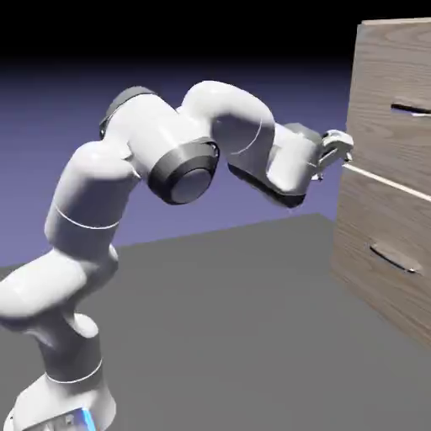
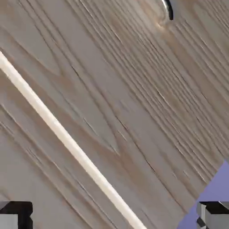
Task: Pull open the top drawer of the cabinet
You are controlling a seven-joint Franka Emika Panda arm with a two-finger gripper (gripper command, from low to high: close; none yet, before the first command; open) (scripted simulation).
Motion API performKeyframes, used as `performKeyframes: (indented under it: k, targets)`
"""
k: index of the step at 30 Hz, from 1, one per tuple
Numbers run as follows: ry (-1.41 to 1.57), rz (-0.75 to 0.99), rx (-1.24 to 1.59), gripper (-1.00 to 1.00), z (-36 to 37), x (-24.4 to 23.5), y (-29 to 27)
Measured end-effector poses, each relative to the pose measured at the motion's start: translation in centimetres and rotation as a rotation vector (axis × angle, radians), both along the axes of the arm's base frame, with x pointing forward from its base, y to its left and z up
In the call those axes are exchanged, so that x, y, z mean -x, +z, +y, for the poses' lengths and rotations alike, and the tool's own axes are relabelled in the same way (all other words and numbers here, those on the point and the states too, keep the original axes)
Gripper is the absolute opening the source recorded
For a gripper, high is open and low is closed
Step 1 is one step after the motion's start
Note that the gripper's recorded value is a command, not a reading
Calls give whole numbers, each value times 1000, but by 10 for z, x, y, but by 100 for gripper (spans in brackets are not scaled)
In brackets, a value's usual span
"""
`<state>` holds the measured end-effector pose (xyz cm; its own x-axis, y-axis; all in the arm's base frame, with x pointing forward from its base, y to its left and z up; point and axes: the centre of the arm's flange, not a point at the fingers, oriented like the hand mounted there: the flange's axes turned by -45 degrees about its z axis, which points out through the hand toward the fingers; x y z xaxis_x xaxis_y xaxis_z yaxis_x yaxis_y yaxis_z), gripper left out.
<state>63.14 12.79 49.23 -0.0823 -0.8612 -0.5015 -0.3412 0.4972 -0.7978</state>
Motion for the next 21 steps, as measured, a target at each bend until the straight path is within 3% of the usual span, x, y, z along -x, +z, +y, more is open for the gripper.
performKeyframes:
  k: [11, 19, 20, 21]
  targets:
    - [-6, -351, 514, 0, -113, -28, 95]
    - [-12, -365, 535, 0, -119, -73, 99]
    - [-11, -364, 536, -100, -118, -78, 98]
    - [-11, -364, 536, -100, -118, -78, 98]
